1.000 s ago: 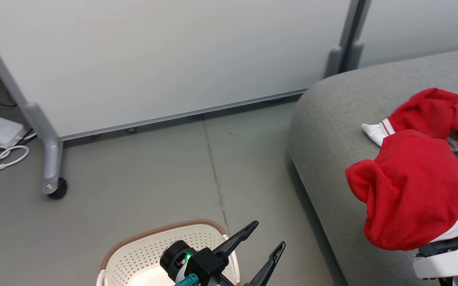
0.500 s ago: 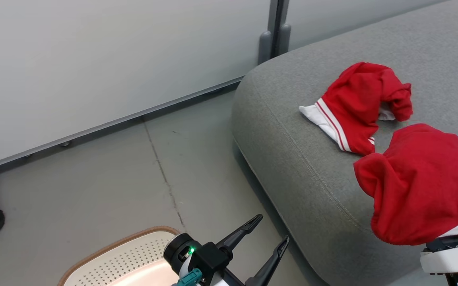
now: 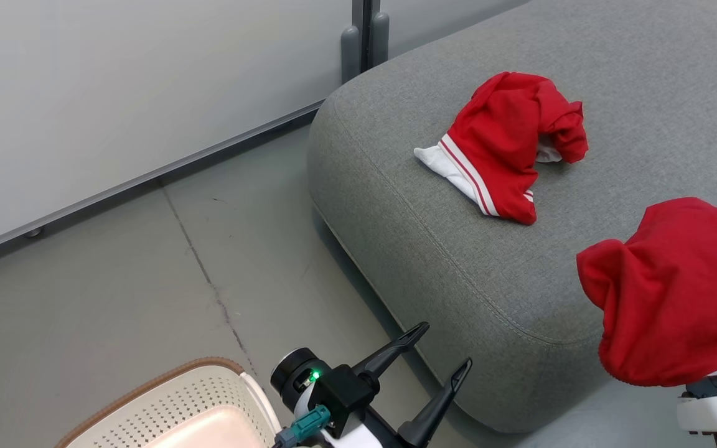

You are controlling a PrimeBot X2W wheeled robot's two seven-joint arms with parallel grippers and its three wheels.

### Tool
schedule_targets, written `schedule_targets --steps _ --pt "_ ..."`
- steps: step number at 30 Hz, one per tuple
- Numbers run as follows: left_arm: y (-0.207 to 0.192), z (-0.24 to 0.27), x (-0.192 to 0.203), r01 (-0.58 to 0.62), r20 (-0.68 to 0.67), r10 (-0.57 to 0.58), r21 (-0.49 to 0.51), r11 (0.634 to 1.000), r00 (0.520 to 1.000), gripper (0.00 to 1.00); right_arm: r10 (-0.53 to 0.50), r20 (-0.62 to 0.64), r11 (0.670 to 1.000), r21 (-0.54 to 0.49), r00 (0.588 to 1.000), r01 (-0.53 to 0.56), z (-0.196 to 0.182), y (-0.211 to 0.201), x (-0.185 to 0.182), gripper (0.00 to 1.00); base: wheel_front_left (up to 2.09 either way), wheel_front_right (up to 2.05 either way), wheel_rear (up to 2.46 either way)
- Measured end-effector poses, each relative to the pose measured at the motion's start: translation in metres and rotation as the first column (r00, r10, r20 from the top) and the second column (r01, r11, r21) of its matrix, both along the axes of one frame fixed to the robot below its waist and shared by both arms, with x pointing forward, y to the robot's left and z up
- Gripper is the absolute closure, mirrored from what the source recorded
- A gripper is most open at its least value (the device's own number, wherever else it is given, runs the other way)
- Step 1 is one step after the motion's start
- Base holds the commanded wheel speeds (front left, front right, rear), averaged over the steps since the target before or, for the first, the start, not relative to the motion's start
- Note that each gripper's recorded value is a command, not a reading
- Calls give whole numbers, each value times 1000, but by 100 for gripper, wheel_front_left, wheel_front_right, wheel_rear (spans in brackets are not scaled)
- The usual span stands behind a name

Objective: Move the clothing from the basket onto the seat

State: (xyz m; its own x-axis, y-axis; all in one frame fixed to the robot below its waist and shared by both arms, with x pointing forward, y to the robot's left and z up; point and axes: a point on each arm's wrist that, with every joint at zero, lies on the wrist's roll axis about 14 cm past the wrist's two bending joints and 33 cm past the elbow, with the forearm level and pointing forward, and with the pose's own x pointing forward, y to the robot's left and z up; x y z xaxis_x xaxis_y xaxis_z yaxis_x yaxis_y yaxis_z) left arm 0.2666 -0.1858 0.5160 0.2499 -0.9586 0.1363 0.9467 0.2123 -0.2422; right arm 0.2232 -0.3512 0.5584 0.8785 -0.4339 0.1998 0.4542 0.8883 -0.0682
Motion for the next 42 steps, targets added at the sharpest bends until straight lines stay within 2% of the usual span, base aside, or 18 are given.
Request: schedule_targets --steps 11,25,28,35,42 --pt "-6 0 -2 32 -1 -32 -2 1000 1000 0 -46 -8 999 10 999 46 -4 -5 -9 100 0 0 0" --pt "-2 6 6 -4 7 5 -13 1000 1000 0 -21 -13 1000 4 1000 21 -4 -3 -6 100 0 0 0" --pt "-1 3 4 -8 -1 8 -10 1000 1000 0 -27 9 999 30 1000 27 -3 -5 -5 100 0 0 0" --pt "0 -3 12 -24 -12 24 -8 1000 1000 0 -5 52 996 -90 999 10 36 -21 14 100 0 0 0" --pt "4 -21 35 -35 -19 35 10 999 999 0 41 90 974 -226 995 -19 82 -36 66 100 0 0 0"
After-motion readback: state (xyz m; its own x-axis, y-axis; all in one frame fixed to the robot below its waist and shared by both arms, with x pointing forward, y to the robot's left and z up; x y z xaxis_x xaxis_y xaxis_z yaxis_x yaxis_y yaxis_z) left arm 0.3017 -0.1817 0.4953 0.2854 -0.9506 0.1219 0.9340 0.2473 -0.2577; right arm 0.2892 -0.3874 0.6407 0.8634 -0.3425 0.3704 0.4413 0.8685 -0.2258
